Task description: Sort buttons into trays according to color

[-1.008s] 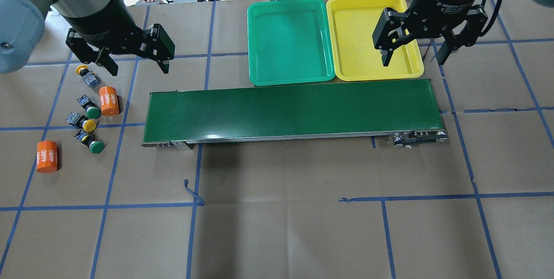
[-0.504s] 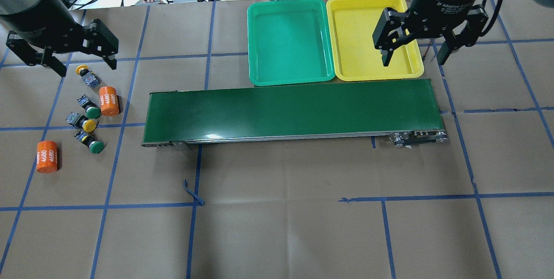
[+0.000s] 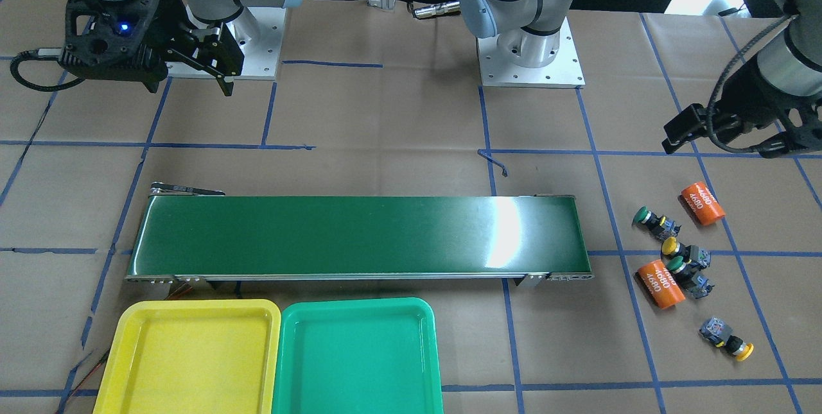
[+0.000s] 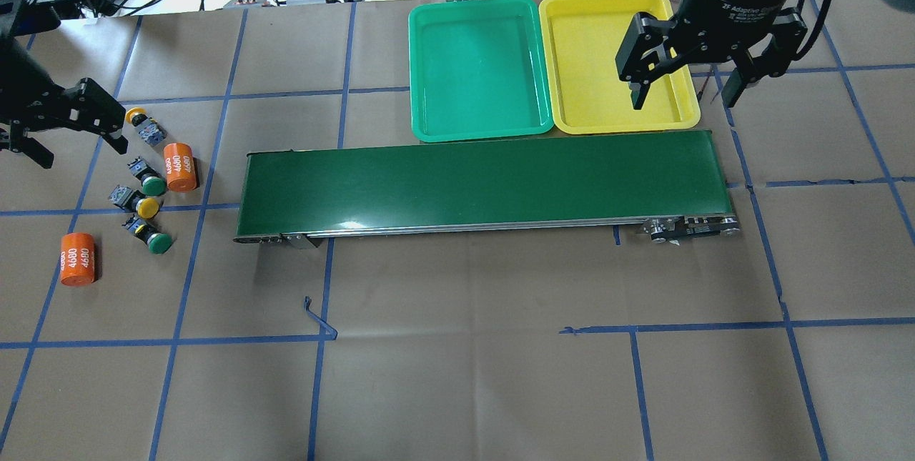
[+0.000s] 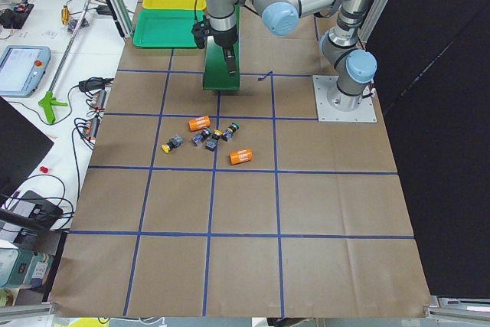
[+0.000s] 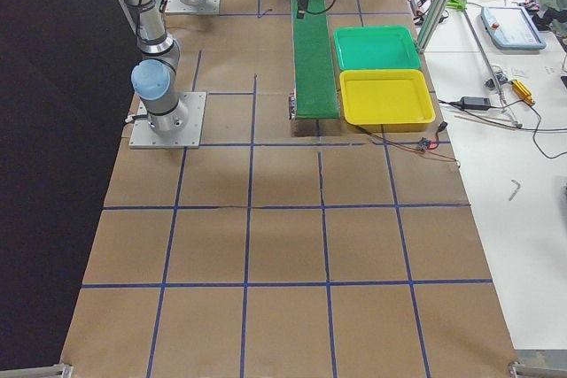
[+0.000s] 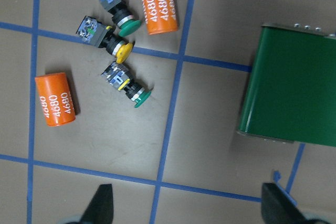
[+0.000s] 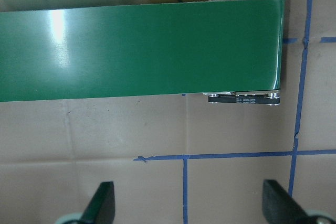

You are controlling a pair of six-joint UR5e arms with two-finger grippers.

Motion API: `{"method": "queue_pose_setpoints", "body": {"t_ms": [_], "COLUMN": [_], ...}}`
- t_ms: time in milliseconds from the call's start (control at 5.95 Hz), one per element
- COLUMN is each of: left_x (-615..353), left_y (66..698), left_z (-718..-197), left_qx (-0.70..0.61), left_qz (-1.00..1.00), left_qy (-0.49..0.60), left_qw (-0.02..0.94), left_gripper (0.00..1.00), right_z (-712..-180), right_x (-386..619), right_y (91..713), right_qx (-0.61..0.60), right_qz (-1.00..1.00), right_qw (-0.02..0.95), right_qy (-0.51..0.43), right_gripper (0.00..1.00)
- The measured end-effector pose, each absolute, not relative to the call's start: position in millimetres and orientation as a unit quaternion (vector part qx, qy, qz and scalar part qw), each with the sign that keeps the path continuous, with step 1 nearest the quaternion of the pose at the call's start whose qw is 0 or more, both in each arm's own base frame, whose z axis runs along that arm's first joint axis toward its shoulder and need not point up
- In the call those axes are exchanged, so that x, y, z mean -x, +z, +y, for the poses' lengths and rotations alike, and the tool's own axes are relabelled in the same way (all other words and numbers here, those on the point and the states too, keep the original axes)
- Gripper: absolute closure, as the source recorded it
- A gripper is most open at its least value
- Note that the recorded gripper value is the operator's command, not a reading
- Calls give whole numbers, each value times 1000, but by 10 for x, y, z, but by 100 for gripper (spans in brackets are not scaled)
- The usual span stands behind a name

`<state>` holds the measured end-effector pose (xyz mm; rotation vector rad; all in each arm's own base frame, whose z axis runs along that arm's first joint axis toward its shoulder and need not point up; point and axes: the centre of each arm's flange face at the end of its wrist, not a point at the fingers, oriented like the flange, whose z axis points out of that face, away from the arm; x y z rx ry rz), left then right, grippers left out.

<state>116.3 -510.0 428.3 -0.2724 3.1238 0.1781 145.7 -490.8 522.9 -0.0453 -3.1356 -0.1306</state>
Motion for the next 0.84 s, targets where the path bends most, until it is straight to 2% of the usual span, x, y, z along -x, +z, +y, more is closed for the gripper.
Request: {"method": "queue_pose_setpoints", "body": {"t_ms": [504, 840], "left_x": [-2153, -2488], "left_y": [3507, 3143], "left_z": [-5152, -5109], "left_qx": [50, 10], "left_qz": [996, 998], "left_qy": [68, 56], "left_qw": [-20, -19], "left_gripper": [2, 4], "right_z": [-4908, -4909], "right_x": [-1456, -1457], "right_y": [5234, 5236], "right_qx": [14, 14], "right_qz": [-999, -999], "right_qw": [1, 1], "right_qy": [-41, -40], "right_gripper": [0, 0]}}
